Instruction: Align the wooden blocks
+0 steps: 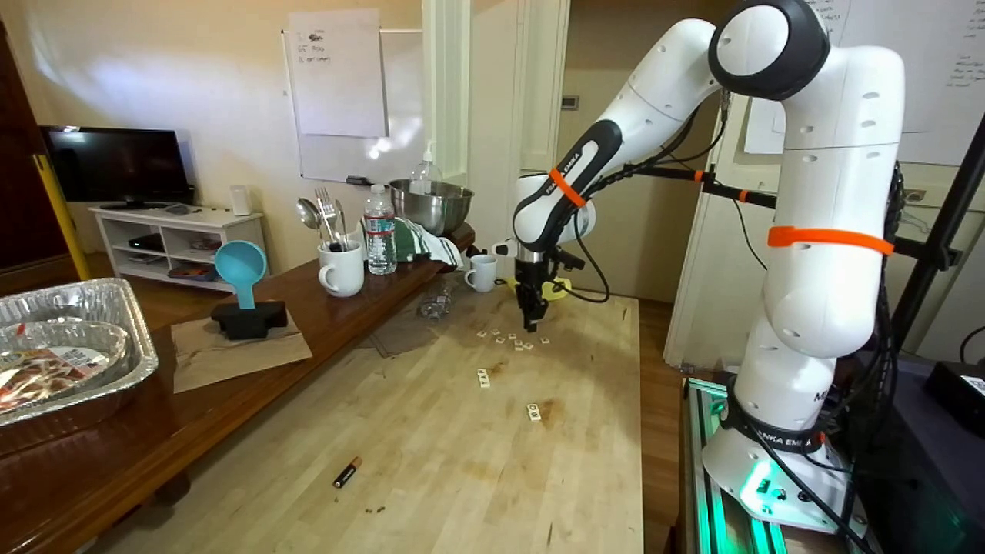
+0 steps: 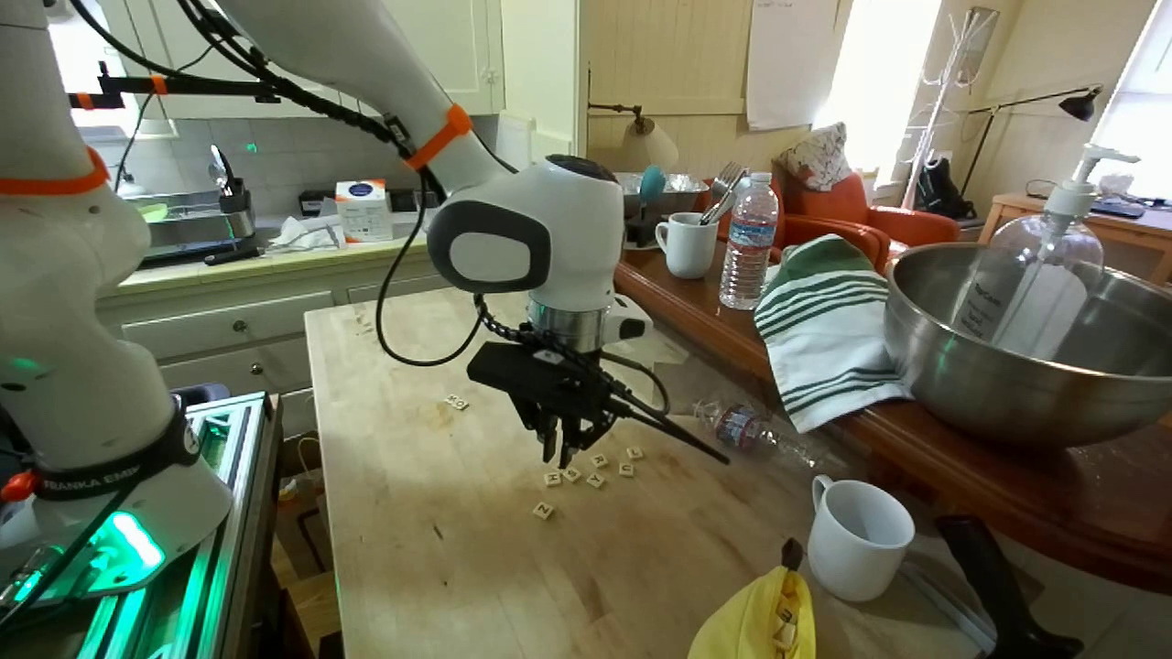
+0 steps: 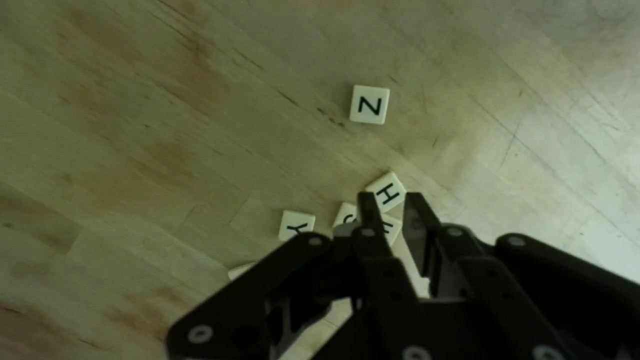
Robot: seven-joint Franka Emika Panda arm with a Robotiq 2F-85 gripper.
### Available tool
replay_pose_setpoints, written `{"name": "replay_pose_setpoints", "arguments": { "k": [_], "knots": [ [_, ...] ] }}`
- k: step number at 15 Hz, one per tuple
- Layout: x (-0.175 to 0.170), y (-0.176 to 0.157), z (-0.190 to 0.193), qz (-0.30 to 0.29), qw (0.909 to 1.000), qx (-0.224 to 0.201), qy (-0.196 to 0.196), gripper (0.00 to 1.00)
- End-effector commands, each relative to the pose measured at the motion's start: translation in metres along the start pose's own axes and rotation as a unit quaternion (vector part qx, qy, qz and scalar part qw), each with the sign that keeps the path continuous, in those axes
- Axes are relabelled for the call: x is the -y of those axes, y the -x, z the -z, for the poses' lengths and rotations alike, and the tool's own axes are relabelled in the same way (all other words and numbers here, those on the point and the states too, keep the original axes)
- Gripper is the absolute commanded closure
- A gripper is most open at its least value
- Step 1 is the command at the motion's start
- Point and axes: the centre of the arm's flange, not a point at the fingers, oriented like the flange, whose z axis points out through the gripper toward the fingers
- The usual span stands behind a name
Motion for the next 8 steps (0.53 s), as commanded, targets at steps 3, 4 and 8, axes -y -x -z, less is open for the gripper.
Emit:
{"name": "replay_pose_setpoints", "arguments": {
  "k": [3,4,8],
  "knots": [
    [-0.005,-0.001,-0.021,0.006,0.9996,-0.026,0.005,1.0],
    [-0.005,-0.002,-0.023,0.005,0.9995,-0.029,0.008,1.0],
    [-0.006,-0.008,-0.029,0.01,0.9992,-0.033,0.02,1.0]
  ]
}}
